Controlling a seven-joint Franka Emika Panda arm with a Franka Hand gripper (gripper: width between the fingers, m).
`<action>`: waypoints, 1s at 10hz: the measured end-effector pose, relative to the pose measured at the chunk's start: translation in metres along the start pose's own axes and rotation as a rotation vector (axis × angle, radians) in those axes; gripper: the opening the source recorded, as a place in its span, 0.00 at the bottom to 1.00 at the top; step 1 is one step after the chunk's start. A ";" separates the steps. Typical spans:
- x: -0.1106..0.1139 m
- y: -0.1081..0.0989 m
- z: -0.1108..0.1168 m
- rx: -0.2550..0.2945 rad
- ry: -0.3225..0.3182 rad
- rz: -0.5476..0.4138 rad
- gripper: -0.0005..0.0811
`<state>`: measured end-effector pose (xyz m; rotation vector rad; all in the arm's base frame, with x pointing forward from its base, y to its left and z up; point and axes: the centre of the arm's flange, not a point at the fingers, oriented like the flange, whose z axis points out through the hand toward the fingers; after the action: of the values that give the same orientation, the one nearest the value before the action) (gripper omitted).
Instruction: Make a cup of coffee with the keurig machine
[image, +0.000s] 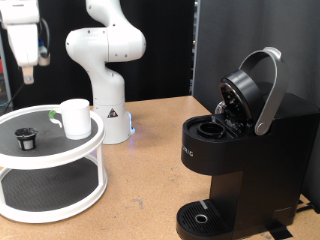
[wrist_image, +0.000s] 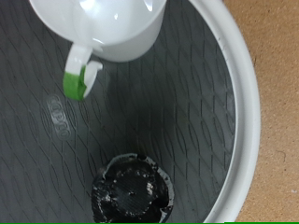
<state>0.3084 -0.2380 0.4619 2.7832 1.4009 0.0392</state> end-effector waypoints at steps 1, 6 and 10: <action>-0.003 0.002 0.011 -0.006 -0.010 -0.001 0.99; -0.010 0.016 0.060 -0.041 -0.019 0.015 0.99; -0.009 0.014 0.089 -0.043 -0.018 -0.021 0.99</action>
<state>0.3170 -0.2547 0.3737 2.7271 1.4083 0.0426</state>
